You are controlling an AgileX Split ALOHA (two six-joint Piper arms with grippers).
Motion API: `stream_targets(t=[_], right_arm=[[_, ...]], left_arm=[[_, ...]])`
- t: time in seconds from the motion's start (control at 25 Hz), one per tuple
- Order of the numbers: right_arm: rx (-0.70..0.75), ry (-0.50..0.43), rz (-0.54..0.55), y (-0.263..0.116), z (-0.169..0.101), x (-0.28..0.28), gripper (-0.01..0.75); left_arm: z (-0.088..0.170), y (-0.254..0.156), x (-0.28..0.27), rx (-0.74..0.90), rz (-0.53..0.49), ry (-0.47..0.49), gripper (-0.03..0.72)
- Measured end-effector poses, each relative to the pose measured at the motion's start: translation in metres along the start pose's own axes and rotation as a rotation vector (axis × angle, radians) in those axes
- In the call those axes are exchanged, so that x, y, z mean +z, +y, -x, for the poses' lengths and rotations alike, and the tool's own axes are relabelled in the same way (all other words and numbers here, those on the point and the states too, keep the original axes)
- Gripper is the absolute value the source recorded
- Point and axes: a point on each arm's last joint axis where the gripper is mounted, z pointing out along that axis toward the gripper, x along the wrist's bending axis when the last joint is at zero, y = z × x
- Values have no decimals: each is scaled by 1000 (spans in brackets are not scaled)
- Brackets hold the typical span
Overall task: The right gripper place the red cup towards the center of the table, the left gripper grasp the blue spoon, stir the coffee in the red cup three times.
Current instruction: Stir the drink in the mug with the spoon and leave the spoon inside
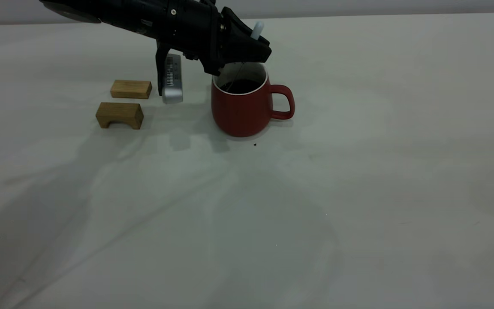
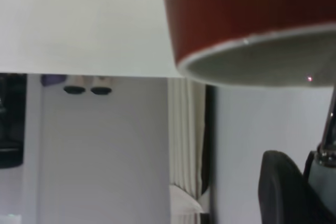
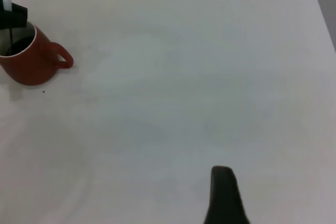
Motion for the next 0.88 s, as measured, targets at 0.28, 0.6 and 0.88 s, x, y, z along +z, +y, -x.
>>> stream_targets(t=[0.28,0.6,0.88], right_arm=[[0,1,0,0,0,0,570],[0,1,0,0,0,0,570],[0,1,0,0,0,0,570]], left_arm=[[3,-2,2,-32,-14,-45,114],[-8,-12,15,-8,-41,1,114],[-10,-2,0,25,-24,110,114]])
